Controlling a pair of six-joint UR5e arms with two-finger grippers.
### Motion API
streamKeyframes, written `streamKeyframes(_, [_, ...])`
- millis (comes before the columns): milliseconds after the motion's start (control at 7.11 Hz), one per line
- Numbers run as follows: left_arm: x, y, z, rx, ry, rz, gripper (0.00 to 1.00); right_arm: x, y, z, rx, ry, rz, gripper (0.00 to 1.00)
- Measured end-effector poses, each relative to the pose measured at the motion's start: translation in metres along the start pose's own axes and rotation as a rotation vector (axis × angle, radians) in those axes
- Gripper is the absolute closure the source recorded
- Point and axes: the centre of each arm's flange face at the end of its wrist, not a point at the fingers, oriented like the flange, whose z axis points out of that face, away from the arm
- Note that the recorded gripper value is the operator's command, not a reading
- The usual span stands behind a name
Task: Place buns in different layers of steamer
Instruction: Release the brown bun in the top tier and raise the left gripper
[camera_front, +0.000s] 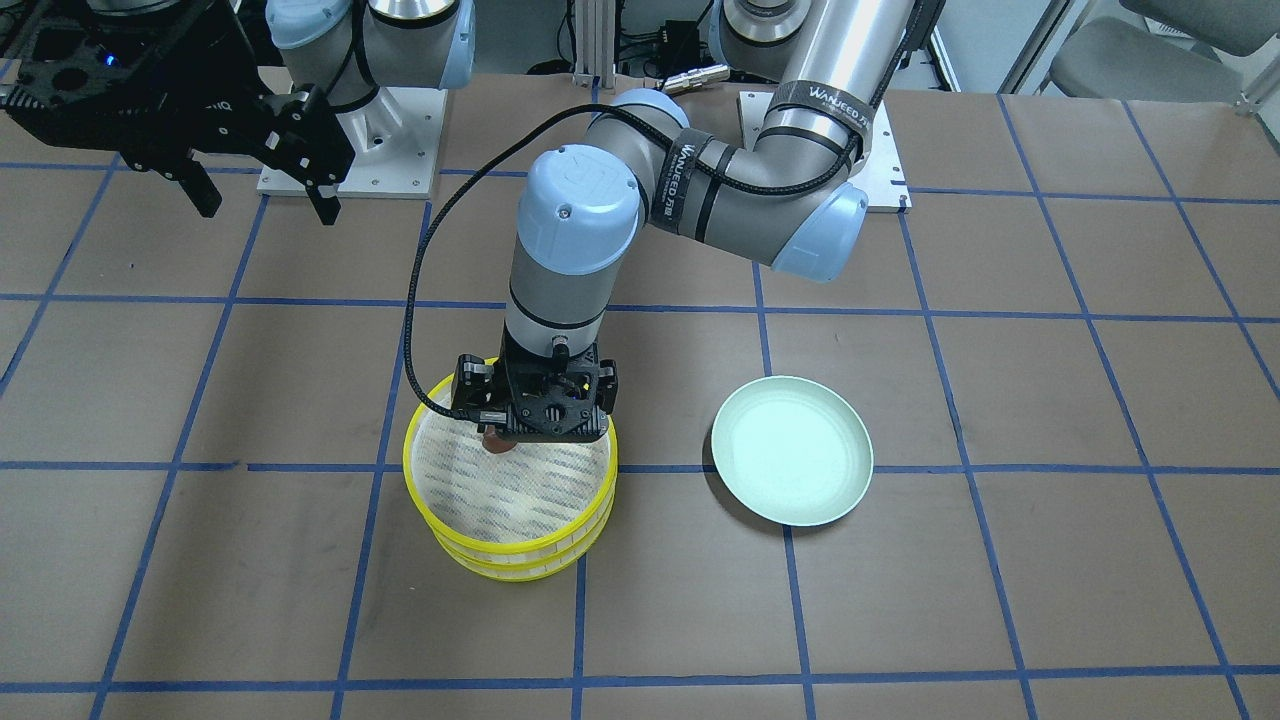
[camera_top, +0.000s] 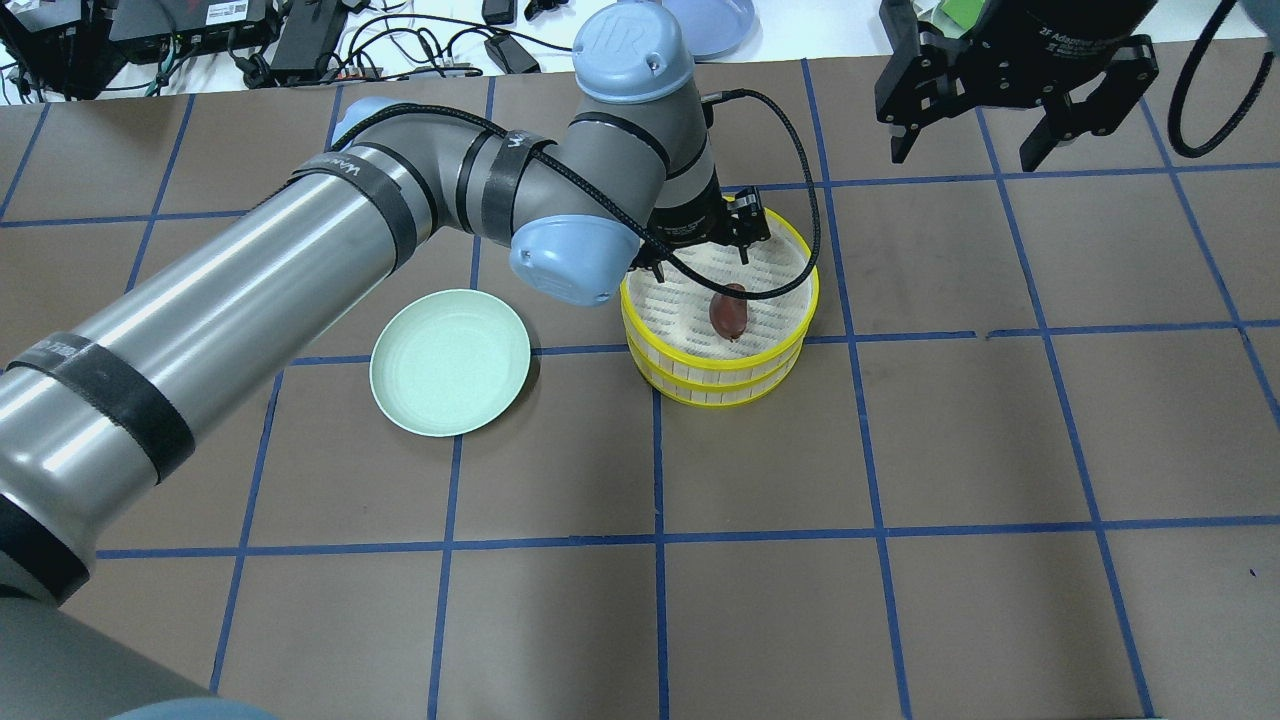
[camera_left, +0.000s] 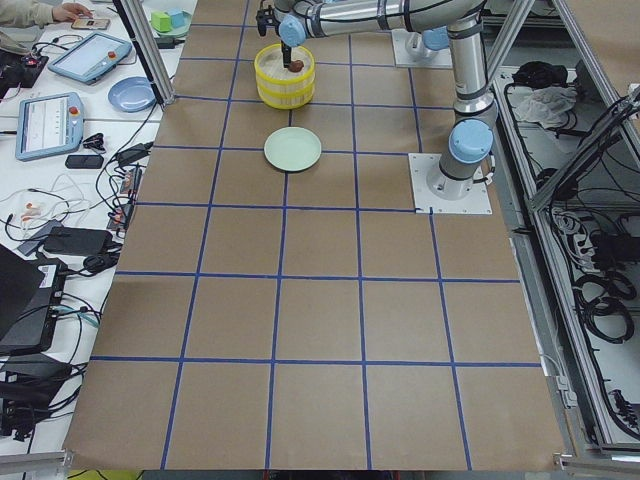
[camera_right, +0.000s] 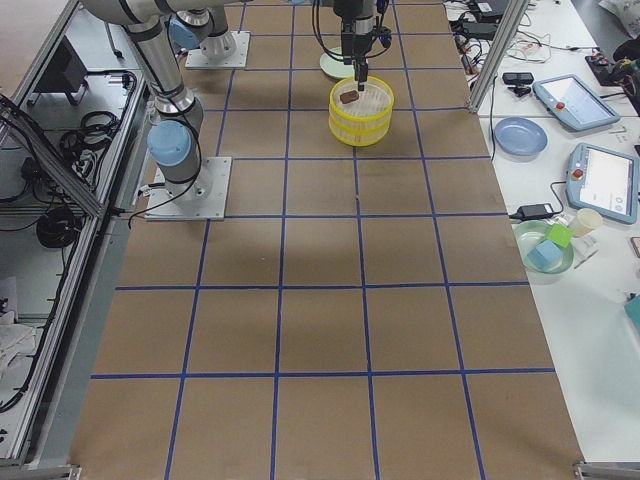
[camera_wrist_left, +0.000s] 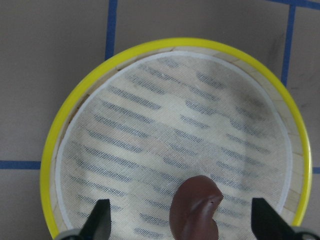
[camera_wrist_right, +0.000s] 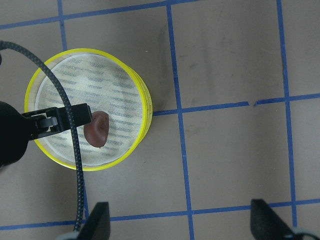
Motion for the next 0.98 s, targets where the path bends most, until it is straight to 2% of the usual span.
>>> streamKeyframes(281, [-0.003,-0.001,-0.010,0.016,0.015,0.045,0.00,0.001,0.000,0.000,-0.001,0.001,-0.002,0.00])
streamKeyframes(563, [-0.049,-0.020,-0.037,-0.009,-0.015,0.097,0.00,0.000,0.000,0.000,0.000,0.000,-0.003,0.00])
streamKeyframes(844, [-0.122,-0.043,-0.085,-0.035,-0.072,0.143,0.00,0.000,0.000,0.000,-0.001,-0.001,-0.003,0.00])
streamKeyframes(985, [-0.149,-0.046,-0.116,-0.023,-0.084,0.142,0.00,0.000,0.000,0.000,-0.001,-0.001,-0.003,0.00])
